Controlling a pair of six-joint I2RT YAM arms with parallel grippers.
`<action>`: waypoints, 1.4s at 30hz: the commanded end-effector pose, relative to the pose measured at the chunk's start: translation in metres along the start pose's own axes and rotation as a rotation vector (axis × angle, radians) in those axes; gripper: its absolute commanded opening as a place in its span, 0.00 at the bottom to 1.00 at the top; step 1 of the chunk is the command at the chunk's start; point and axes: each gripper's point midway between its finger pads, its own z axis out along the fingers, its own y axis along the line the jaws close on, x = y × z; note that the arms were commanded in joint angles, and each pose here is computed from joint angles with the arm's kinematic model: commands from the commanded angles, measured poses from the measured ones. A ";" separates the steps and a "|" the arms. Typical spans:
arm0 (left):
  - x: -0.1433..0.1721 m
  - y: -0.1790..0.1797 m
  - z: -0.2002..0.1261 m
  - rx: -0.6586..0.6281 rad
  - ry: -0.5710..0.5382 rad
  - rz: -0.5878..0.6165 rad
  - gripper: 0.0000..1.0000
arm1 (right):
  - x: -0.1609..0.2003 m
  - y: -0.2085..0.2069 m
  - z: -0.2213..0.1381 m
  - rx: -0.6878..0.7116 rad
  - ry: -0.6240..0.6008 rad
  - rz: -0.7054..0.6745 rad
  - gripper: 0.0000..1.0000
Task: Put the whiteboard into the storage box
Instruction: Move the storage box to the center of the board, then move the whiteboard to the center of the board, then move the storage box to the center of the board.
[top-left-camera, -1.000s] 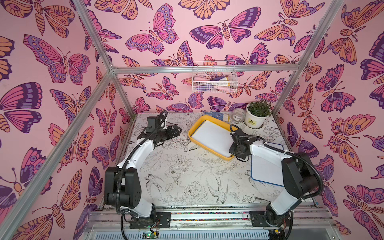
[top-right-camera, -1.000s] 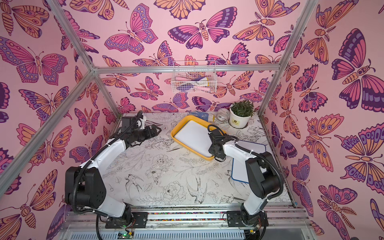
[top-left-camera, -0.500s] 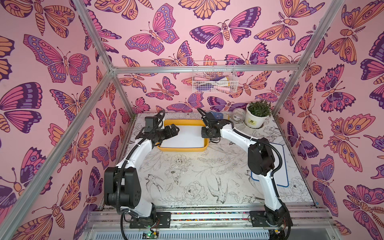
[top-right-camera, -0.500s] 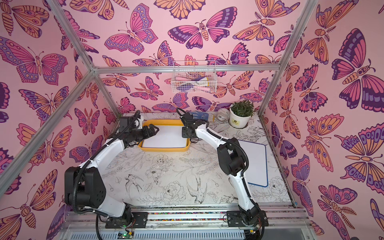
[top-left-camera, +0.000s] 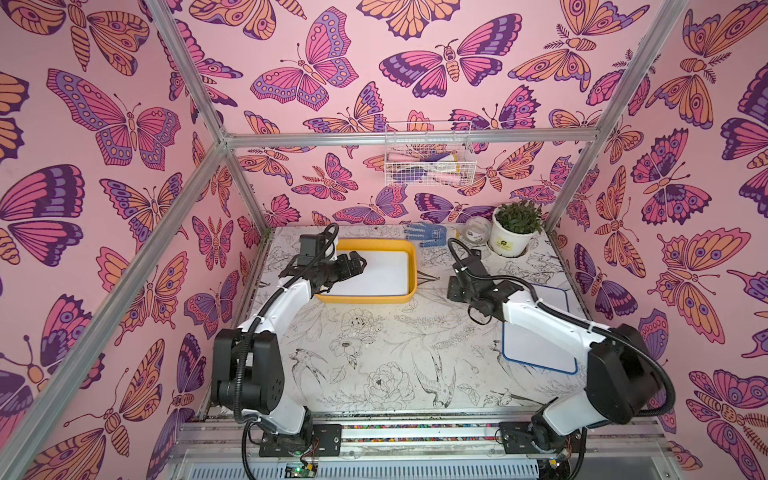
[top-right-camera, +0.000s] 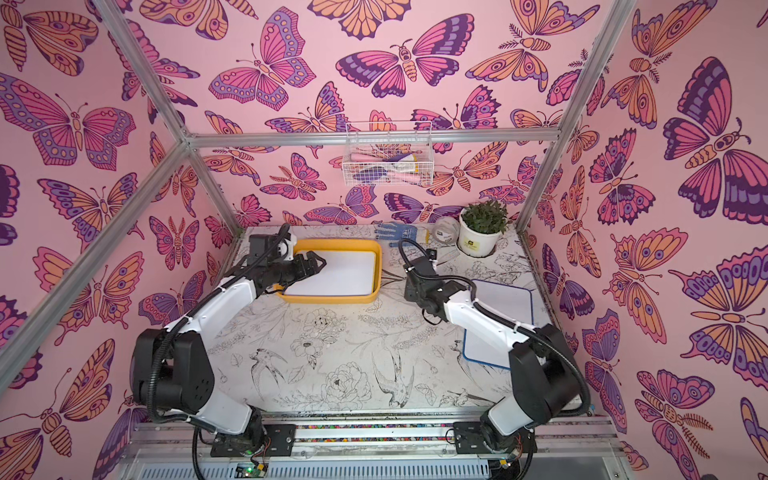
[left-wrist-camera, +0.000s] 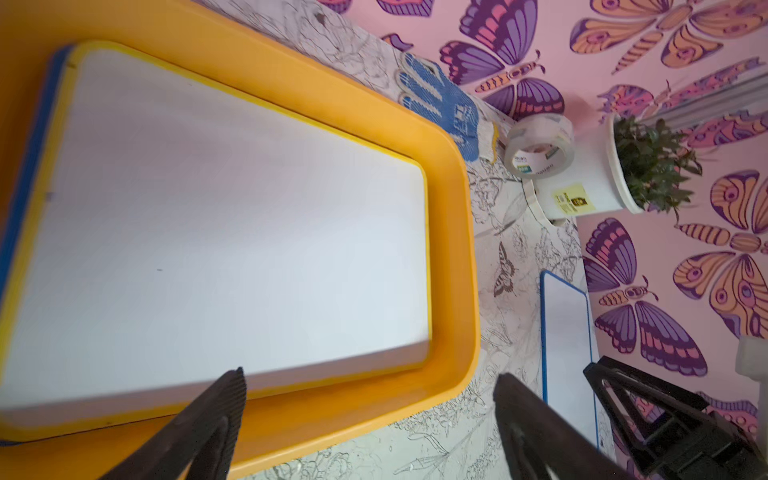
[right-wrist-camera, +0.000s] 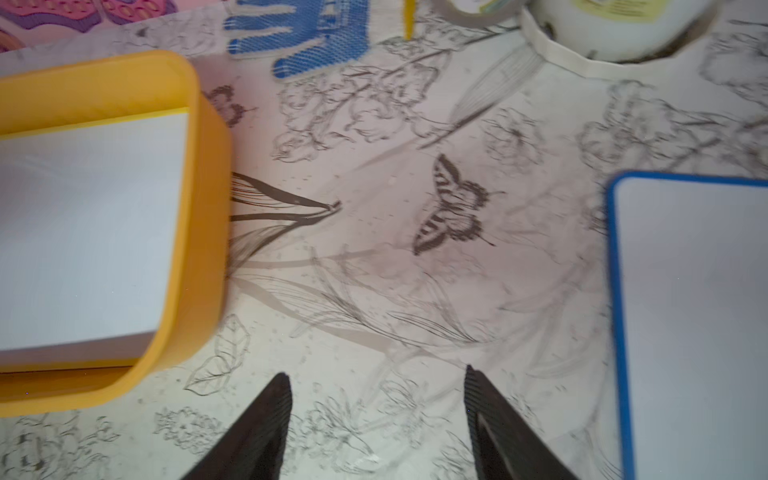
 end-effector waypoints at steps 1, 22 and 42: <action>0.029 -0.023 0.013 0.035 0.064 0.011 0.95 | 0.018 -0.053 -0.003 0.140 0.015 0.097 0.70; 0.173 -0.132 0.039 0.157 0.335 0.270 0.94 | 0.102 -0.131 0.042 0.183 0.292 0.392 0.71; 0.155 -0.073 0.079 -0.051 0.347 0.251 0.94 | 0.118 -0.091 0.047 0.019 0.394 0.277 0.68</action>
